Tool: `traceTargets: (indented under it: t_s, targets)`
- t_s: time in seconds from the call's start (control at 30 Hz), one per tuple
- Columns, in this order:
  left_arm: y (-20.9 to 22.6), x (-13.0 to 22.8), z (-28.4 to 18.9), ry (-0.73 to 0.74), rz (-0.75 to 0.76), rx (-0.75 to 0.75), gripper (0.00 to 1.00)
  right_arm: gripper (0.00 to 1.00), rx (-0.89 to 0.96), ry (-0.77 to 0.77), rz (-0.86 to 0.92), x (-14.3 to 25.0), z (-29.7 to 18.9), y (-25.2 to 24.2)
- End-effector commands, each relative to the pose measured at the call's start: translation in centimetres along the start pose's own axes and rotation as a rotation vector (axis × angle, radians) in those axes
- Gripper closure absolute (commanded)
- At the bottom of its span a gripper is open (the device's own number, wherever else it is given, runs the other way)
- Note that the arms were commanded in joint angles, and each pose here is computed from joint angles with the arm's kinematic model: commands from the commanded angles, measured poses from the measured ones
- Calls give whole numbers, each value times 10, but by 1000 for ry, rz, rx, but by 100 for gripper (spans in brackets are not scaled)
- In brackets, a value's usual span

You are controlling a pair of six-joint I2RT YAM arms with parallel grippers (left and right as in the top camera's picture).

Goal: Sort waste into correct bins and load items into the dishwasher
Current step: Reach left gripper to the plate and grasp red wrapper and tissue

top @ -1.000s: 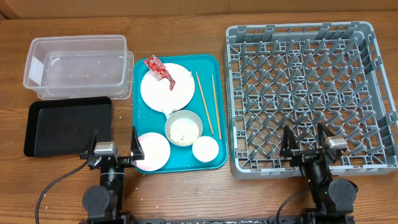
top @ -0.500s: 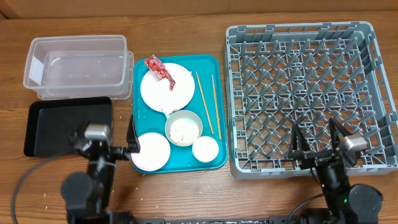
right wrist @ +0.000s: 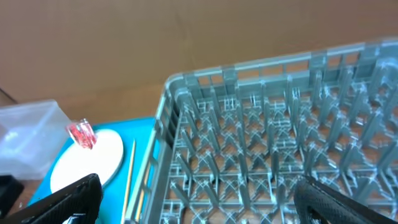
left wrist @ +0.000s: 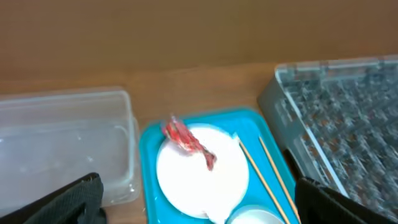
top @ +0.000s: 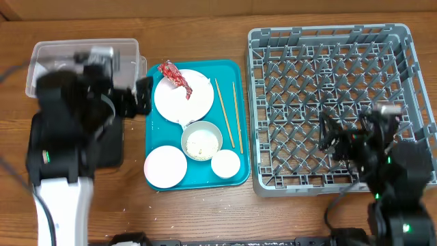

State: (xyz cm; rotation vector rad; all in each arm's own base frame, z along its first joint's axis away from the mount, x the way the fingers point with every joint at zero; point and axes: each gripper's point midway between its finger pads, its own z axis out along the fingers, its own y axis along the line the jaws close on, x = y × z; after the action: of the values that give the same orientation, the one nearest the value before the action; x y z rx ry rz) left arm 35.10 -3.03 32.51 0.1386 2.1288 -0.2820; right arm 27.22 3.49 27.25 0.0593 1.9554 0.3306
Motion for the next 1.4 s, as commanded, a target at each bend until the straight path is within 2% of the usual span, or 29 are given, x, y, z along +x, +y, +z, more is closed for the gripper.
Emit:
traceTargets:
  t_s: [0.0,0.2,0.27,0.47,0.57,0.63,0.77,0.87,0.97,1.07,1.23,1.3,1.37]
  targets:
    - [-19,-22,22,95,44,79,0,0,0,37,1,-20,7,3]
    - [-40,-1,84,339,92,160,0,0,-14,138,28,-14,32,3]
    - [-35,18,119,407,80,165,0,0,-8,191,42,-3,42,-1]
    - [-34,76,175,592,9,226,0,0,-30,324,82,27,55,-1]
    - [-22,102,197,668,13,149,0,0,-20,366,92,37,61,-4]
    - [-10,120,214,711,80,43,0,0,-17,383,97,41,65,-6]
    - [-9,140,240,743,243,-34,0,0,-14,395,100,44,68,-7]
    - [-17,154,258,753,289,-20,0,0,-13,402,102,45,69,-8]
    - [-19,169,271,771,296,-18,0,0,-13,403,102,46,69,-8]
    - [-9,187,280,810,258,-78,0,0,-13,403,102,46,69,-8]
    - [-6,193,282,824,248,-94,0,0,-13,402,102,46,69,-8]
    - [-7,193,283,822,242,-90,9,0,-13,402,102,45,69,-8]
    - [-7,196,284,825,241,-87,26,0,-13,402,102,46,69,-8]
